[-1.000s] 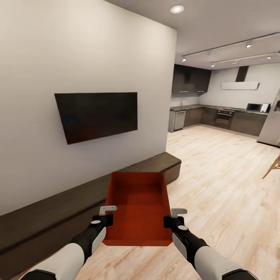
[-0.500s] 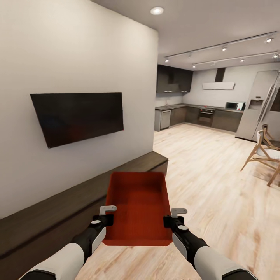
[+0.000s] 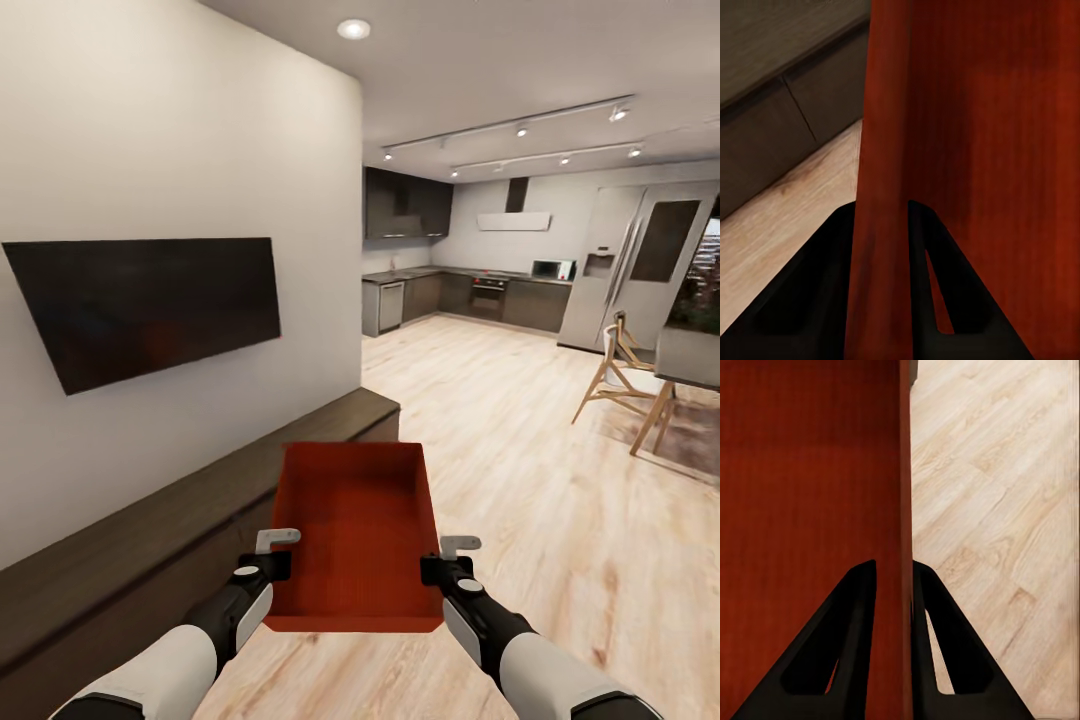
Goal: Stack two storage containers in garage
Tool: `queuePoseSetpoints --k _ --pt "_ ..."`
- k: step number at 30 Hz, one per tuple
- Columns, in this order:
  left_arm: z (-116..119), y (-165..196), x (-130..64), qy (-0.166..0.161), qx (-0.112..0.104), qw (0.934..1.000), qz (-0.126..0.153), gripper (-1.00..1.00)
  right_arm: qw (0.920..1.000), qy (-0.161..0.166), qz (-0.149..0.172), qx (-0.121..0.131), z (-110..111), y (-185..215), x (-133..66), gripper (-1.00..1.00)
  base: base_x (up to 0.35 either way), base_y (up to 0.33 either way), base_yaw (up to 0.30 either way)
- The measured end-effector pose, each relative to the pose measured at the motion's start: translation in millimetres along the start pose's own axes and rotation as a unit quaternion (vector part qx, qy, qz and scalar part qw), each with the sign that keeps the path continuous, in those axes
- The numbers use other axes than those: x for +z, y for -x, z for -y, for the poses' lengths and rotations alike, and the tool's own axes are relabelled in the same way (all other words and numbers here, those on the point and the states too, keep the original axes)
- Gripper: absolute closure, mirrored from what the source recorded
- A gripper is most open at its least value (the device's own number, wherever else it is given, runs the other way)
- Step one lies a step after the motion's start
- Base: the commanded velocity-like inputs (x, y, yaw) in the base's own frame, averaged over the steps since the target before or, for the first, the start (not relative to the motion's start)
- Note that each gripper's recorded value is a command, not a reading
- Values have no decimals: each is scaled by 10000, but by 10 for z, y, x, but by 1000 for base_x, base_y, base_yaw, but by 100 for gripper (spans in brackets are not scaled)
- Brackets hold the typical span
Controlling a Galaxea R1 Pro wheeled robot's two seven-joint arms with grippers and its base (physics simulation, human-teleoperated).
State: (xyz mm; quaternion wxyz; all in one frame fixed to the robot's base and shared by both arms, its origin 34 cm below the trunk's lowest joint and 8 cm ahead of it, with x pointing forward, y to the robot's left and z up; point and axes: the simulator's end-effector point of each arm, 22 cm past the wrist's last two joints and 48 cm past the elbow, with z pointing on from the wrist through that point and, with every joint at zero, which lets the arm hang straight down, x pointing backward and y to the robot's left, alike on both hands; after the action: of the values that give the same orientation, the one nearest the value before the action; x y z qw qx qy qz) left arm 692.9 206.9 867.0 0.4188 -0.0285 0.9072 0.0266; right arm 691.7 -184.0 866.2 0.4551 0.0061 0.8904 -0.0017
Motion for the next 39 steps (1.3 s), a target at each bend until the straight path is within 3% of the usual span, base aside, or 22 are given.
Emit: queuePoseSetpoints --k 39 --pt "-1 -6 0 0 4 10000 -6 100 10000 -3 -5 2 -1 -8 -1 100 0 0 -244"
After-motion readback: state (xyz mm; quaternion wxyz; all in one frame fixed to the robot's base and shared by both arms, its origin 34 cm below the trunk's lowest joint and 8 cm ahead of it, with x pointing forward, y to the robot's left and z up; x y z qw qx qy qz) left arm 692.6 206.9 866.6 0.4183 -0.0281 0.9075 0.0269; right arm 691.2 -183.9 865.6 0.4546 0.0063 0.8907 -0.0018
